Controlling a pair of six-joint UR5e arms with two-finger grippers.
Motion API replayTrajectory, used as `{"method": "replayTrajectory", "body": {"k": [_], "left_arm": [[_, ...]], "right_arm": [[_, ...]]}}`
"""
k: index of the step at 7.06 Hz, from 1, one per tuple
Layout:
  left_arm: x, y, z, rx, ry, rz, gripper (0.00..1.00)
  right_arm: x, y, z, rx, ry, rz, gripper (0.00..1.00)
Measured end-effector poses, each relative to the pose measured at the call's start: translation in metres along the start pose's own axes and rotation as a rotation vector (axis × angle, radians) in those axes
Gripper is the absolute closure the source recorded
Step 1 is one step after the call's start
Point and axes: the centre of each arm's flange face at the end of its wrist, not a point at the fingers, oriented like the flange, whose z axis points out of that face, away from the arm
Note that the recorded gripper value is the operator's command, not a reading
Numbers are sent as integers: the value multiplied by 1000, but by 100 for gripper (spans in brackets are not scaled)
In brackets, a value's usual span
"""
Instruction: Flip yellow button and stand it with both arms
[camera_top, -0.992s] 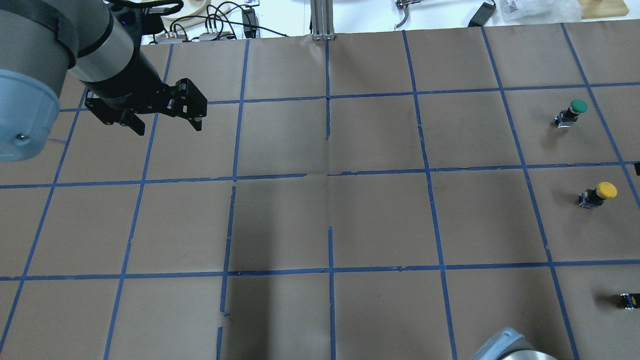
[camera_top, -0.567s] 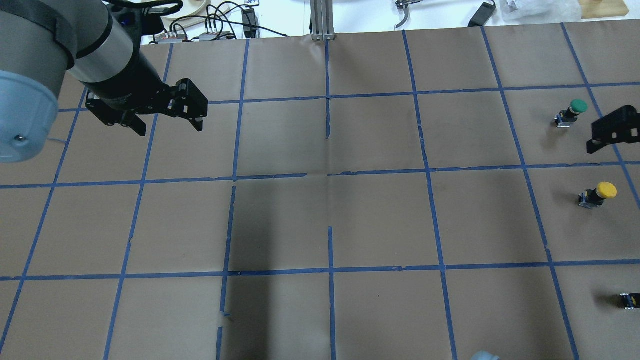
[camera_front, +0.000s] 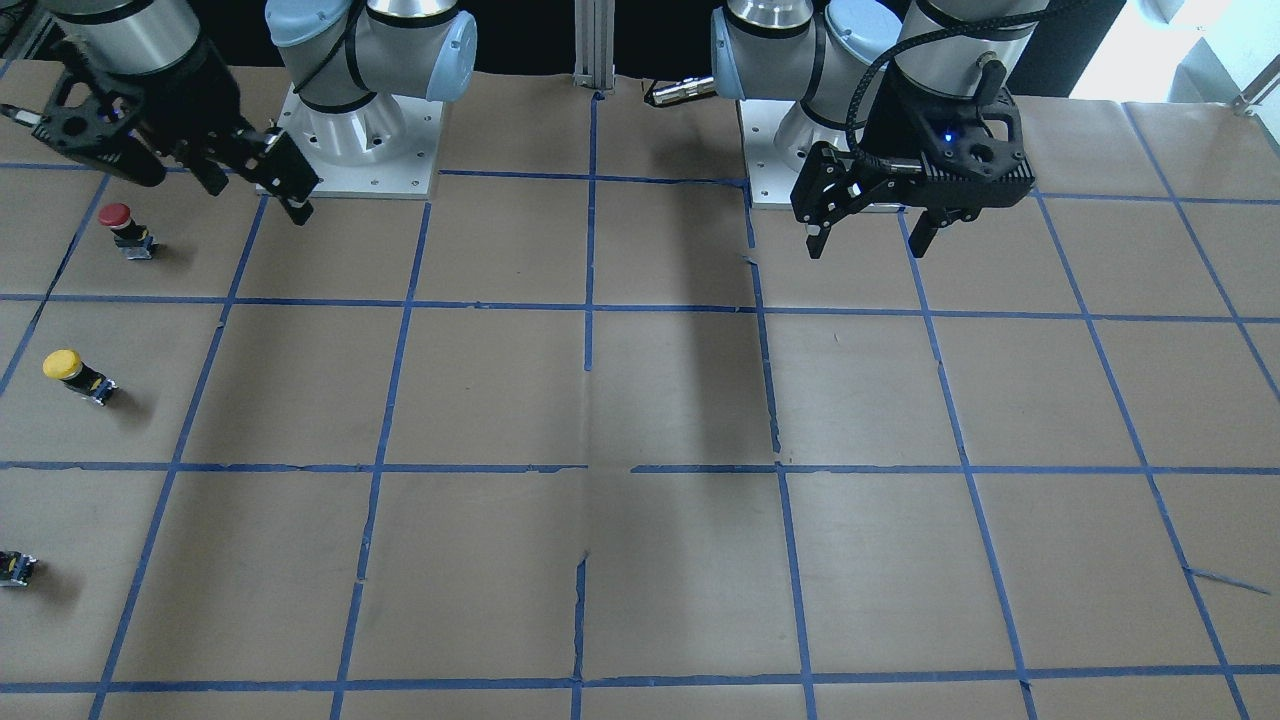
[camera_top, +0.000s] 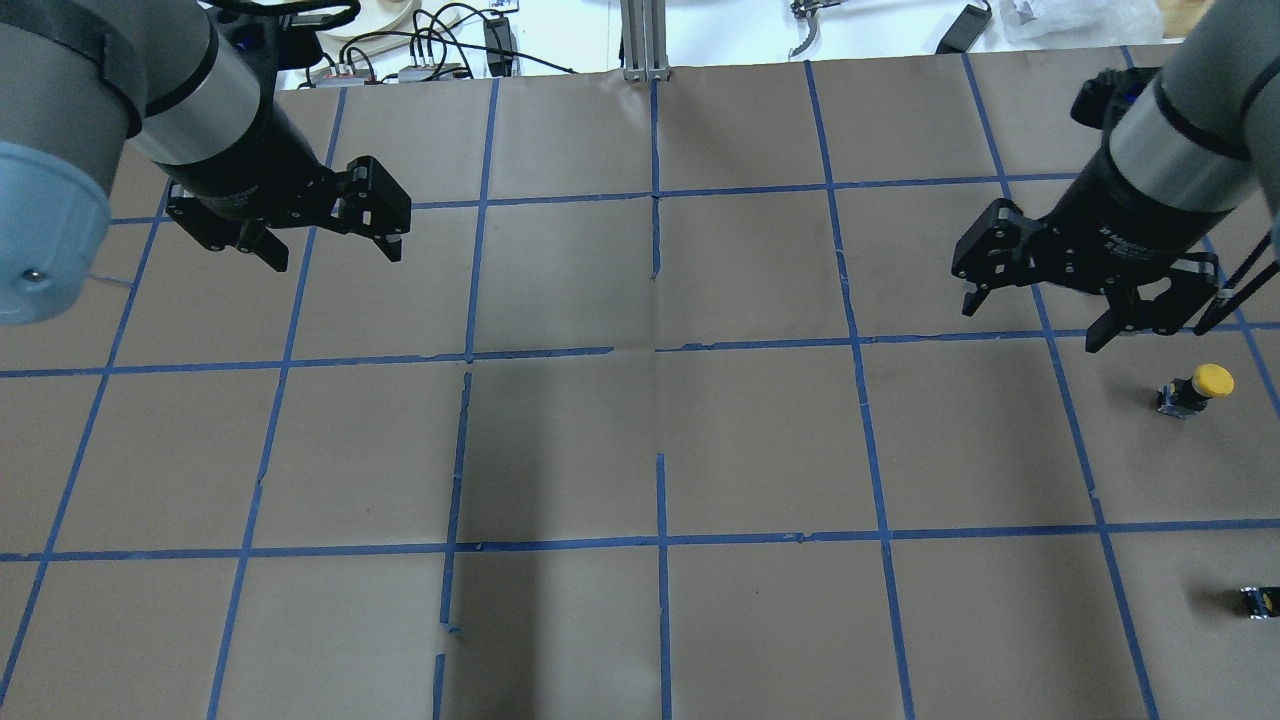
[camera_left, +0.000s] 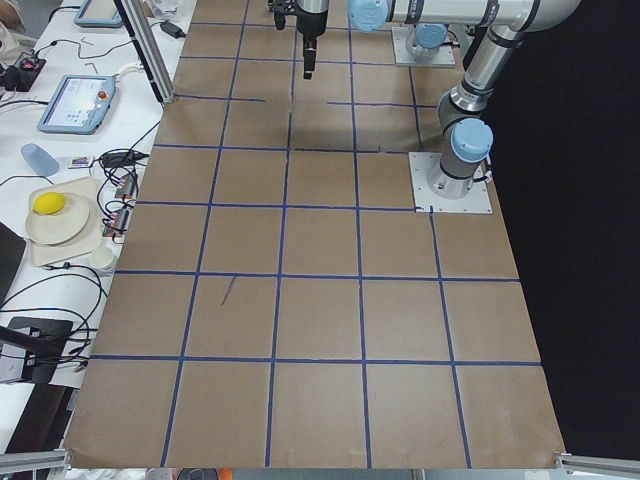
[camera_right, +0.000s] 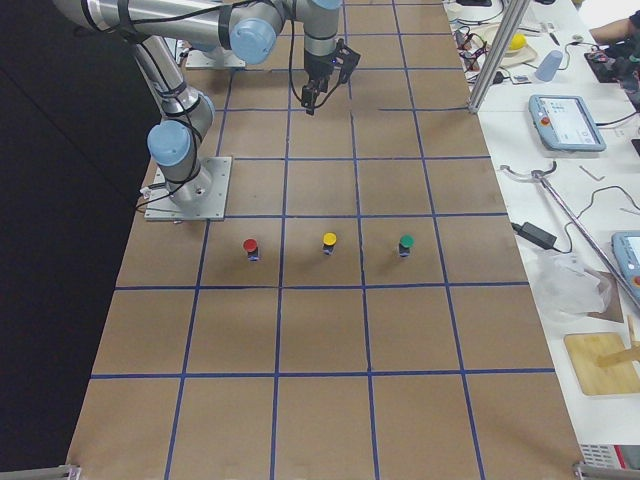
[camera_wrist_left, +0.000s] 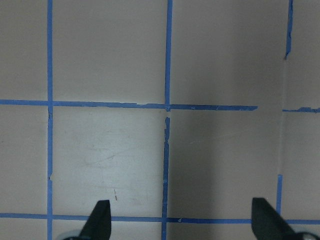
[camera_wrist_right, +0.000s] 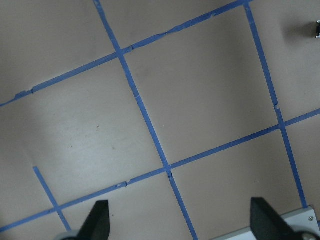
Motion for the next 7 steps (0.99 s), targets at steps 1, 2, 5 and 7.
{"method": "replayTrajectory", "body": {"k": [1,2,5,7], "left_arm": [[-1,0,0,1,0,-1,0],[-1,0,0,1,0,-1,0],[-2,0,-1,1,0,-1,0],[-2,0,-1,1,0,-1,0]], "right_arm": [[-13,14,-13,-8,23,-33,0],[-17,20,-21,-18,37,-47,0],[-22,18,-28,-22,30,-50,0],[-22,18,-28,-24,33,-49,0]]}}
